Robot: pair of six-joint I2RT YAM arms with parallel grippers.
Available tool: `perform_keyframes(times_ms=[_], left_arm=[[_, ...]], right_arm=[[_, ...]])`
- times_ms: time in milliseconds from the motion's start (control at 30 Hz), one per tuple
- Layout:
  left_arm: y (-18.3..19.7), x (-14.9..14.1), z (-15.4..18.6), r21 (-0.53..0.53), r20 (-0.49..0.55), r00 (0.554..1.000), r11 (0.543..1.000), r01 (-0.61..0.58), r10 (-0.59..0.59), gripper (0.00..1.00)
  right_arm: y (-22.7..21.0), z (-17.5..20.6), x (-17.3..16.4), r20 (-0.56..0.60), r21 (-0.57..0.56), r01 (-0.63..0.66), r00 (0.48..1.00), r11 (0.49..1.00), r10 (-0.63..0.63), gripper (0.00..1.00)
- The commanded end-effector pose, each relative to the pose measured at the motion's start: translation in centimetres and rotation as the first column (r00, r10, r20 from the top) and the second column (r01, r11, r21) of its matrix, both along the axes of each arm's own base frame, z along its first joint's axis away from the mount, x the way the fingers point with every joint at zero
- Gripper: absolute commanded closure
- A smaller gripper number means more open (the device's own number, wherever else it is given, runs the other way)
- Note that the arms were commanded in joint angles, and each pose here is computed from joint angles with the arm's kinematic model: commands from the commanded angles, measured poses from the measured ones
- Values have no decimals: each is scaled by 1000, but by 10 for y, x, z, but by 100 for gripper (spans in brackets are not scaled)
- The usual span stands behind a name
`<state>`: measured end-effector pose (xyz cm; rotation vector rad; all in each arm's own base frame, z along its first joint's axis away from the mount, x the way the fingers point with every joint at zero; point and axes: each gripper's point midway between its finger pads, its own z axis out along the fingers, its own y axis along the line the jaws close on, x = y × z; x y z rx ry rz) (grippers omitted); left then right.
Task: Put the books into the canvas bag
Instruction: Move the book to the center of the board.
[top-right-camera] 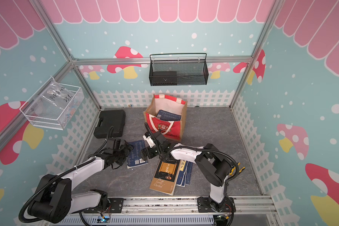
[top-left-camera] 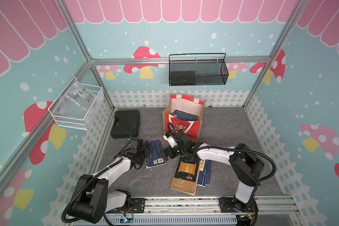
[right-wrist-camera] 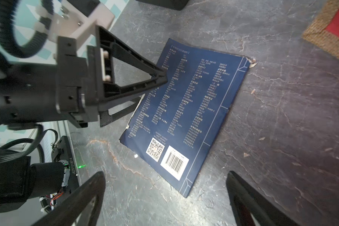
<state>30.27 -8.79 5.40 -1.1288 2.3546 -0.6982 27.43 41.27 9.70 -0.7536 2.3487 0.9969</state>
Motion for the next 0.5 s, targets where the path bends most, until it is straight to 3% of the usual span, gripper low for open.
perform_keyframes(times_ms=[0,300,467], left_arm=[[-8,11,12,-53,64,998,999,12,-8,1],[-1,9,0,-86,37,999,996,28,-25,2],[-8,4,-7,-90,39,993,989,116,-113,4]], right_arm=[[4,-6,4,-28,-5,27,999,1000,-27,4],[4,-45,5,-102,-76,33,994,997,-41,4],[7,-54,10,-113,-81,25,993,996,-34,4]])
